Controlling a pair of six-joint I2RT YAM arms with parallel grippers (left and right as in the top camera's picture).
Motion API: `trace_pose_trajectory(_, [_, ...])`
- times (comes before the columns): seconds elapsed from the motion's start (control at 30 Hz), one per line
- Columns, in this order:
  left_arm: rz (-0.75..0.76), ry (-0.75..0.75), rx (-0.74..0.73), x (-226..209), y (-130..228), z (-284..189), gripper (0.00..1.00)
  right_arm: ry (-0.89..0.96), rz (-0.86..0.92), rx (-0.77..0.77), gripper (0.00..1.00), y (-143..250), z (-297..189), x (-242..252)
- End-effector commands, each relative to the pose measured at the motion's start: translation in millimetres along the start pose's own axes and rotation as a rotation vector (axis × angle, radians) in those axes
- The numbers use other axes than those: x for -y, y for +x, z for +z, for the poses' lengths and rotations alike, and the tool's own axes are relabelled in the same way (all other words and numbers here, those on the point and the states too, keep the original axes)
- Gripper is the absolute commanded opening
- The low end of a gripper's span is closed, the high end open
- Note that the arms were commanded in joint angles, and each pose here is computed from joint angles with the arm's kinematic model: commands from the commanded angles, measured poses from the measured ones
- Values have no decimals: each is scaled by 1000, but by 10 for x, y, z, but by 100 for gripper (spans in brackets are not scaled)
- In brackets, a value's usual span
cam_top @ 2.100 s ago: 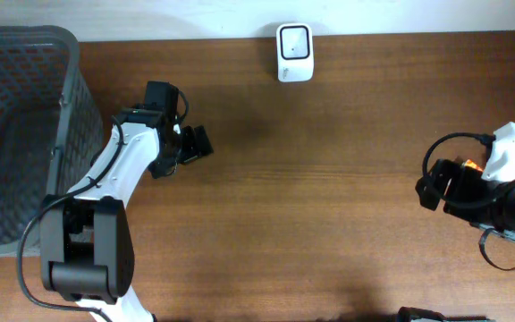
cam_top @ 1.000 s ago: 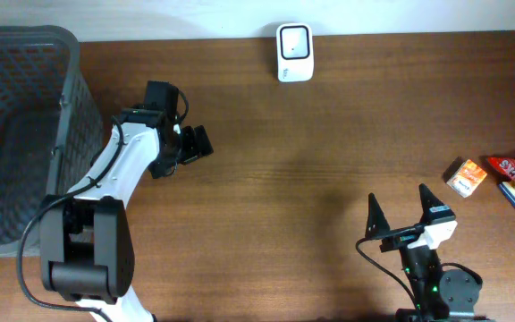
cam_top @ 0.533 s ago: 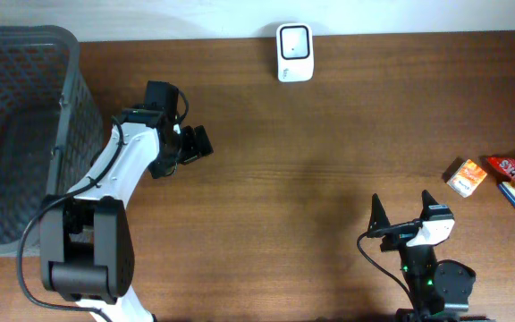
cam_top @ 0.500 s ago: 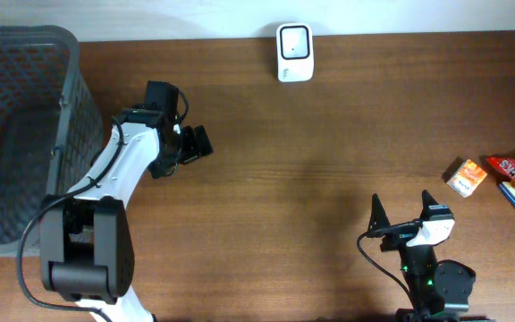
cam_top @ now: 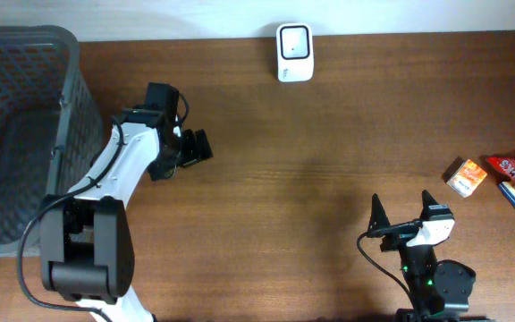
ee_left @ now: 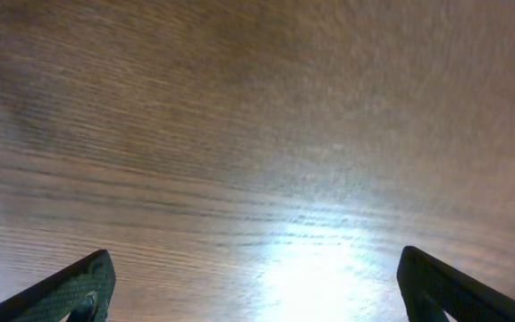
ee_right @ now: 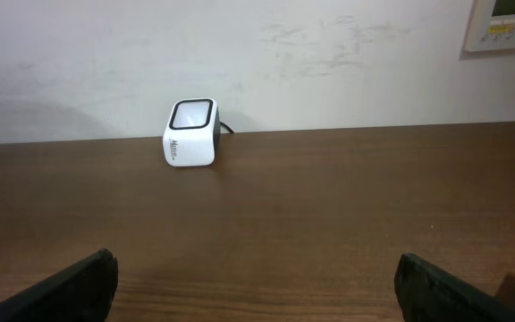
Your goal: Scan the item barcode
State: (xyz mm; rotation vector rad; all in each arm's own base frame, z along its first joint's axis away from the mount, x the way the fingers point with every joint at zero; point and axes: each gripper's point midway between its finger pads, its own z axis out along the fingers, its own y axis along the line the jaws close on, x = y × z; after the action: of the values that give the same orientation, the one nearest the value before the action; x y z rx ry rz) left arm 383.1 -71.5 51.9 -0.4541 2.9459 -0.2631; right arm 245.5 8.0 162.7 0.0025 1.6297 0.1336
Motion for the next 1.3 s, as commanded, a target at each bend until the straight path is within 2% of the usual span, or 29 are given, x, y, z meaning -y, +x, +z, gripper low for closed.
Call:
trace_pose_trajectory(0.0, [278, 27, 101, 205, -69, -315, 99, 5, 0, -4, 99, 30, 2, 3])
trace_pose_trajectory(0.1, [311, 64, 311, 298, -166, -783, 99, 4, 0, -4, 99, 30, 2, 2])
trace_pose_trajectory(0.17, [341, 96, 407, 261, -56, -943, 99, 4, 0, -4, 99, 30, 2, 2])
trace_pose_trajectory(0.3, [526, 149, 568, 120, 414, -1120, 99, 5, 0, -4, 99, 30, 2, 3])
trace_pose_trajectory(0.37, [606, 164, 738, 19, 653, -1354, 99, 4, 0, -4, 99, 30, 2, 2])
trace_pose_trajectory(0.4, [639, 182, 882, -88, 903, -1577, 99, 4, 0, -4, 99, 30, 2, 2])
trace_pose_trajectory(0.53, [643, 217, 1075, -237, 1204, -1730, 99, 4, 0, -4, 99, 30, 2, 2])
trace_pose_trajectory(0.67, [638, 216, 1108, -321, 1275, -1522, 99, 4, 0, -4, 99, 30, 2, 2])
trace_pose_trajectory(0.87, [594, 198, 1233, -463, 1174, -1276, 99, 4, 0, -4, 99, 30, 2, 2])
trace_pose_trajectory(0.9, [580, 191, 1286, -483, 1122, -1348, 99, 4, 0, -4, 99, 30, 2, 2])
trace_pose_trajectory(1.1, [409, -11, 1340, -953, 916, -1381, 99, 5, 0, -4, 99, 30, 2, 3])
trace_pose_trajectory(1.27, [418, -64, 1342, -1032, 897, -1386, 99, 5, 0, -5, 99, 31, 2, 3])
